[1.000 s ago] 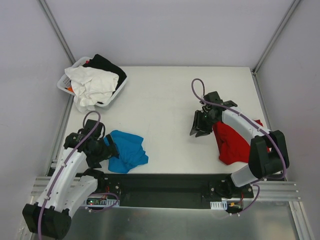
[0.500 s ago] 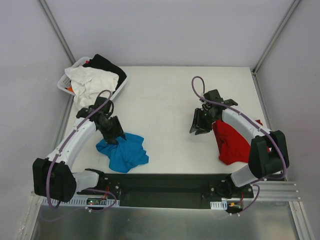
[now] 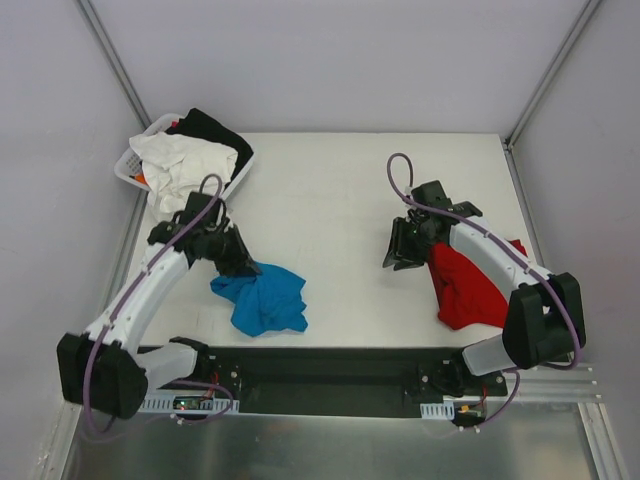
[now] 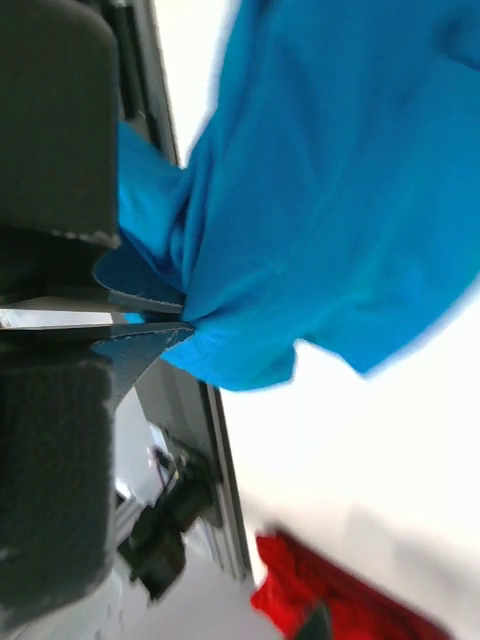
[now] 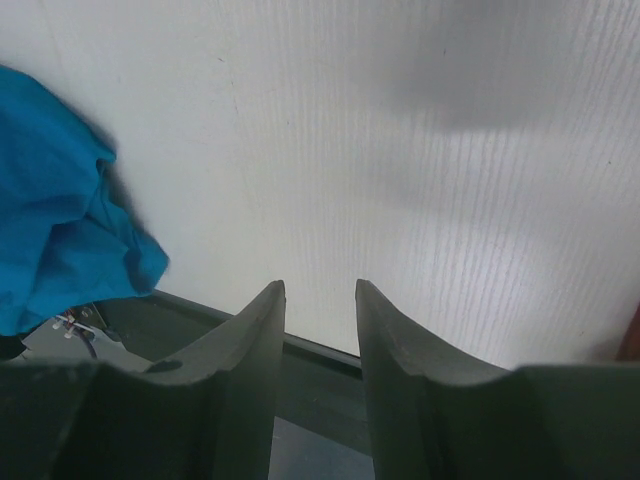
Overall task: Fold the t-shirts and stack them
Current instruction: Move the tshirt to the center of the board
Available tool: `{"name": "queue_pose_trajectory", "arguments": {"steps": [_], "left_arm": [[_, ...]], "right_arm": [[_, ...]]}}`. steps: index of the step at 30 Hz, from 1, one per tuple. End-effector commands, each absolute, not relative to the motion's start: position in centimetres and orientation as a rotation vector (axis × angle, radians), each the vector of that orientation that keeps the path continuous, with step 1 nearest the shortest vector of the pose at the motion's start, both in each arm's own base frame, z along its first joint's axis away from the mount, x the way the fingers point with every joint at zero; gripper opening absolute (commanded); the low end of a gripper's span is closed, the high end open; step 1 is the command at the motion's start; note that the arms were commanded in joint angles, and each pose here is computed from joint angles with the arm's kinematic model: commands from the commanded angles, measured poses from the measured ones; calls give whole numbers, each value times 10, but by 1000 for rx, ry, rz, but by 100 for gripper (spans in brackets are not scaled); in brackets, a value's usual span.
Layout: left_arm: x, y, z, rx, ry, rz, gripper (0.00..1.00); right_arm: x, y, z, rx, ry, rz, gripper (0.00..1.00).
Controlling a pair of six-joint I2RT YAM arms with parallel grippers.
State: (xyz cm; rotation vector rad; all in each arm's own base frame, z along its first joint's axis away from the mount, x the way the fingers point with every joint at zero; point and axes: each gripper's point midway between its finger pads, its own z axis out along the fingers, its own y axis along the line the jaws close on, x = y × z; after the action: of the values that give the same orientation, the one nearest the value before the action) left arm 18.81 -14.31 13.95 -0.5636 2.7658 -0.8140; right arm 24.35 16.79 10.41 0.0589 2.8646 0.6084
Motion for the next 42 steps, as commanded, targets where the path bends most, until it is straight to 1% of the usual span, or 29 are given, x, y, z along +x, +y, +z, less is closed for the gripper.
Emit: {"name": "queue_pose_trajectory", "arguments": {"steps": [1,2,3,4,5,7,9,10,12,13,14,15,16,17,18,20,22,23,24,25,27,29,30,31,33,35,36,40,42], "left_arm": [[290,-184,242,-272,2470,-1001,0],[305,-191,246,-251,2471,-1015,0],[314,-196,260,-226,2438,-1034,0],[323,-203,289,-180,2369,-1059,0],[328,-209,297,-174,2354,-1079,0],[329,-219,320,-122,2293,-1124,0],[321,-220,320,-99,2286,-1107,0],[310,-207,280,-188,2407,-1018,0],[291,-164,214,-381,2627,-749,0],[282,-150,187,-400,2727,-619,0],[260,-145,161,-353,2912,-473,0],[256,-143,156,-327,2966,-408,0],[260,-147,159,-294,2981,-395,2],[252,-147,148,-309,3061,-374,6],[249,-148,142,-318,3092,-374,14],[231,-155,123,-338,3216,-426,21],[221,-157,118,-320,3248,-430,45],[222,-157,120,-296,3231,-420,56],[224,-157,126,-278,3206,-421,66],[230,-159,140,-259,3145,-449,80],[240,-163,160,-253,3068,-487,87],[241,-166,176,-279,3006,-530,87],[237,-165,174,-294,3008,-527,86],[237,-166,178,-294,2963,-551,84],[220,-164,158,-364,2994,-557,81],[216,-167,160,-400,2917,-629,77],[204,-165,147,-419,2942,-638,76],[187,-164,141,-458,2937,-684,73],[180,-161,138,-477,2930,-684,71]], "right_arm": [[241,173,105,62,2867,643,38],[242,173,105,66,2866,644,37],[242,173,105,68,2864,643,37],[242,172,105,69,2862,637,37],[242,172,105,68,2859,636,37],[239,168,105,70,2857,619,37],[237,167,105,66,2854,613,37],[236,166,105,65,2854,609,37],[235,164,107,59,2849,600,38],[236,164,109,52,2842,600,38],[235,164,109,48,2843,599,37],[234,163,109,44,2847,598,37],[234,164,109,38,2853,601,38],[233,164,108,30,2861,602,38],[234,164,107,26,2863,600,38],[237,167,109,17,2863,612,38],[239,171,111,14,2859,644,43],[241,174,114,-4,2855,659,54],[241,176,115,-17,2855,671,60],[241,178,117,-30,2856,680,63],[245,183,120,-71,2854,686,66],[247,189,120,-96,2856,711,64],[248,196,115,-109,2876,721,64],[247,203,113,-128,2889,760,63],[250,224,102,-196,2924,787,59],[246,249,96,-293,2940,800,57],[246,258,93,-325,2949,805,58],[250,305,73,-369,2981,882,57],[244,323,69,-415,2989,910,56]]}}
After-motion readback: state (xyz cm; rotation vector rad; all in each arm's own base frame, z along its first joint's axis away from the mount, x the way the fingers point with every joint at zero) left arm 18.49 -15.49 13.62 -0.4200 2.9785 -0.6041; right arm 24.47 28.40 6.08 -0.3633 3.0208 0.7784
